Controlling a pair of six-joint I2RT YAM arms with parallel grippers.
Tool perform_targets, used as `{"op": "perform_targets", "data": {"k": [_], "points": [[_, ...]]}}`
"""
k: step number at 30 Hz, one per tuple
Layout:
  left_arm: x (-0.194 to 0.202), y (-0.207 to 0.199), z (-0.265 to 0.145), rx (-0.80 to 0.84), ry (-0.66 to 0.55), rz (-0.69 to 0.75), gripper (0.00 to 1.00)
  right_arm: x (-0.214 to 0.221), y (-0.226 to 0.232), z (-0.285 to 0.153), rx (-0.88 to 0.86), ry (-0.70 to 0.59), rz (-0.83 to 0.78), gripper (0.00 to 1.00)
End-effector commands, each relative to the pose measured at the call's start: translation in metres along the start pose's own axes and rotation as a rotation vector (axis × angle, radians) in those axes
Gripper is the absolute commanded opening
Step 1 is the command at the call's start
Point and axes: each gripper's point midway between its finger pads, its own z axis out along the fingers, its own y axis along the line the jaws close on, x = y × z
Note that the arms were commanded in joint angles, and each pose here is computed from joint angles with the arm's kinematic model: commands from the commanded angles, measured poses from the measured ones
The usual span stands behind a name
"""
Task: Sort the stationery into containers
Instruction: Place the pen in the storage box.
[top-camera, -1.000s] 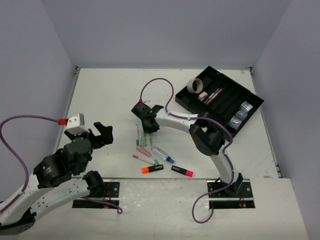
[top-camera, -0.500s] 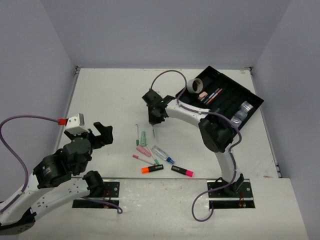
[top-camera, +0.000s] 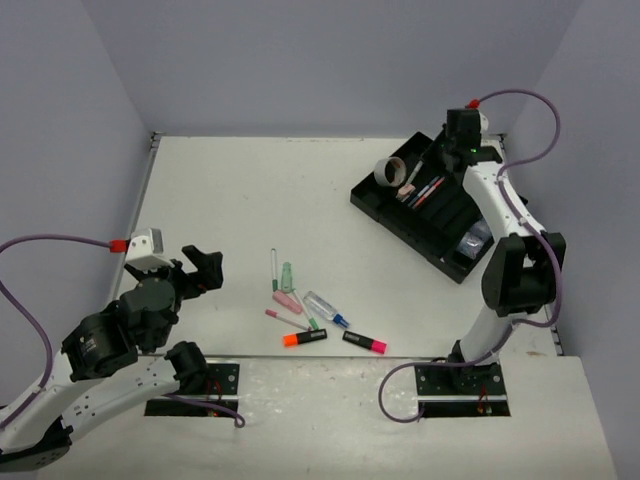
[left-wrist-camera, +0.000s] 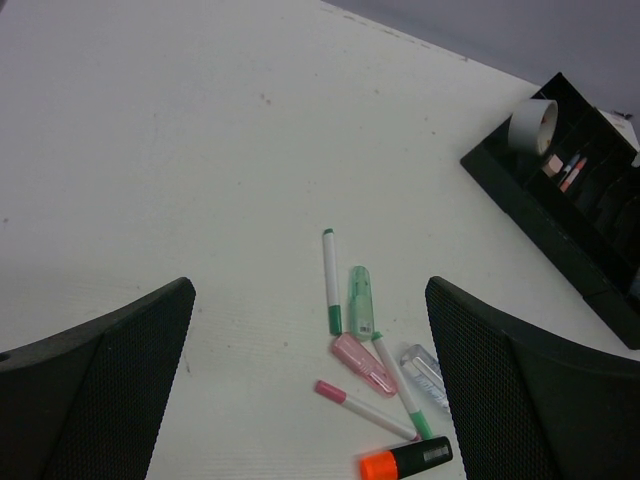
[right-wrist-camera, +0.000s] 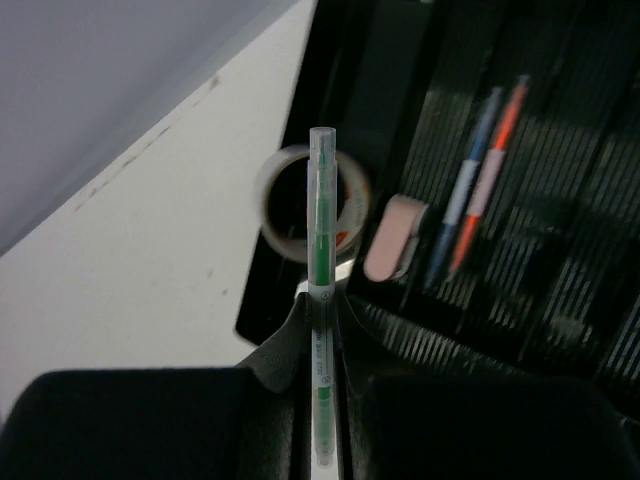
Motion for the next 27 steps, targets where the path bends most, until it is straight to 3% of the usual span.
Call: {"op": "perform_targets", "data": {"k": [1,20,27], "points": [[-0.008,-0.001,0.000,-0.003,-0.031,-0.027,1.00,-0.007,-0.047,0.053,0.125,0.055,0.044,0.01],[-0.008,0.001,0.000,-0.012,-0.031,-0.024,1.00,-0.001,-0.094,0.108,0.219,0.160,0.089,0.07],[-0.012,0.004,-0.003,-0.005,-0.049,-0.050,1.00,0.000,-0.091,0.112,0.199,0.173,0.079,0.23]]}}
